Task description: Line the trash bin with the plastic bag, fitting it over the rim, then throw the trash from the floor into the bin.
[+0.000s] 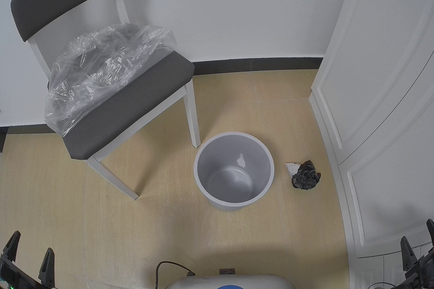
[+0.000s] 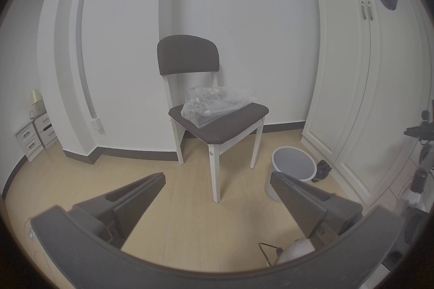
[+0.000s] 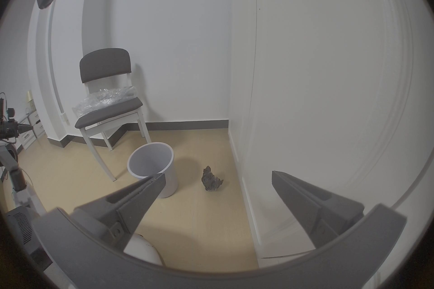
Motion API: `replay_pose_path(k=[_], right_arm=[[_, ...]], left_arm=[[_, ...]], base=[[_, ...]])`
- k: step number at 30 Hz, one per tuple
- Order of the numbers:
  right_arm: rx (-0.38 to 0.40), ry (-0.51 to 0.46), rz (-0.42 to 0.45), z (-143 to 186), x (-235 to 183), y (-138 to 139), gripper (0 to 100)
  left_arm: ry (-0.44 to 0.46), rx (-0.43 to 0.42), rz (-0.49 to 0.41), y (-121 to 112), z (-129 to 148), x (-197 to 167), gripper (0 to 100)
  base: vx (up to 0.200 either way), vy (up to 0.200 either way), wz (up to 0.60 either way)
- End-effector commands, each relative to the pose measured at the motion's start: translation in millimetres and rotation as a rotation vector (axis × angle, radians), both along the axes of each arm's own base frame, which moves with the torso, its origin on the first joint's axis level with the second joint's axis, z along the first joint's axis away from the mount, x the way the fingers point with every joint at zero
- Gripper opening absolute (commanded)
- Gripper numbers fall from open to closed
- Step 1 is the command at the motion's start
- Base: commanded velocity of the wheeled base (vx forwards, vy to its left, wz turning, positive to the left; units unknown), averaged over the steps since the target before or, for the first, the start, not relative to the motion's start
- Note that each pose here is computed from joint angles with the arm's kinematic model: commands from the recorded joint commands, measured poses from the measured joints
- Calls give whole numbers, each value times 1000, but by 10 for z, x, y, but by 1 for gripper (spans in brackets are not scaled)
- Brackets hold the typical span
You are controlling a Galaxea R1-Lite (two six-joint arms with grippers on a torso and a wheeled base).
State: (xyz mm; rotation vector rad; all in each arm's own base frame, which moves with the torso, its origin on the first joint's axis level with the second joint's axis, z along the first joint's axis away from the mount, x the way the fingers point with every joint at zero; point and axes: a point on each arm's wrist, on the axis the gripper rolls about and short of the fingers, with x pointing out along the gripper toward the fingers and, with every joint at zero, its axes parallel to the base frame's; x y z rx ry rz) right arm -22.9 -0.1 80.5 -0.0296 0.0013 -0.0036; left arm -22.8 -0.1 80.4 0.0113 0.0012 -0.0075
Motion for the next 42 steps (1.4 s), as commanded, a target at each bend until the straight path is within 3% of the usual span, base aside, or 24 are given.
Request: replay_pose_path(k=[1, 11, 16, 21, 23, 24, 26, 34, 36, 37, 38, 39, 40, 42], right_arm=[[-7, -1, 1, -47, 0, 0, 100], [-12, -3, 2, -48, 1, 0, 100], [8, -3, 1, -48, 1, 0, 100], [0, -6, -7, -45, 1, -2, 100], [-9, -6, -4, -45, 1, -1, 100], [-13, -6, -3, -45, 1, -1, 100], [-15, -6, -3, -45, 1, -1, 100], [-15, -9, 4, -42, 1, 1, 100], [-6, -50, 5, 43, -20, 0, 100], [64, -212, 46, 463, -163, 3, 100], [73, -224, 50, 504, -178, 4, 100], [73, -224, 50, 504, -178, 4, 100], [86, -124, 103, 770, -191, 16, 100], [-34, -44, 95, 801, -72, 20, 100]], left_arm=[[0, 10, -13, -3, -51, 0, 100], [0, 19, -19, -5, -51, 0, 100], [2, -30, -5, -2, -50, -1, 100], [-4, -25, 9, 1, -46, 0, 100], [-46, -22, 4, 0, 13, -8, 100], [-171, -40, -5, -1, 212, -55, 100], [-308, -65, -68, -11, 505, -150, 100], [-253, -3, -112, -23, 497, -163, 100], [-246, -3, -114, -23, 481, -154, 100], [-238, 2, -113, -23, 461, -144, 100], [-240, 4, -111, -24, 461, -146, 100], [-240, 4, -111, -24, 461, -146, 100], [-237, 14, -116, -25, 466, -142, 100], [-238, 20, -131, -29, 485, -142, 100]], base=[[0, 0, 0], [0, 0, 0], [0, 0, 0], [0, 0, 0], [0, 0, 0], [0, 0, 0], [0, 0, 0], [0, 0, 0], [0, 0, 0], [0, 0, 0], [0, 0, 0], [0, 0, 0], [0, 0, 0], [0, 0, 0]])
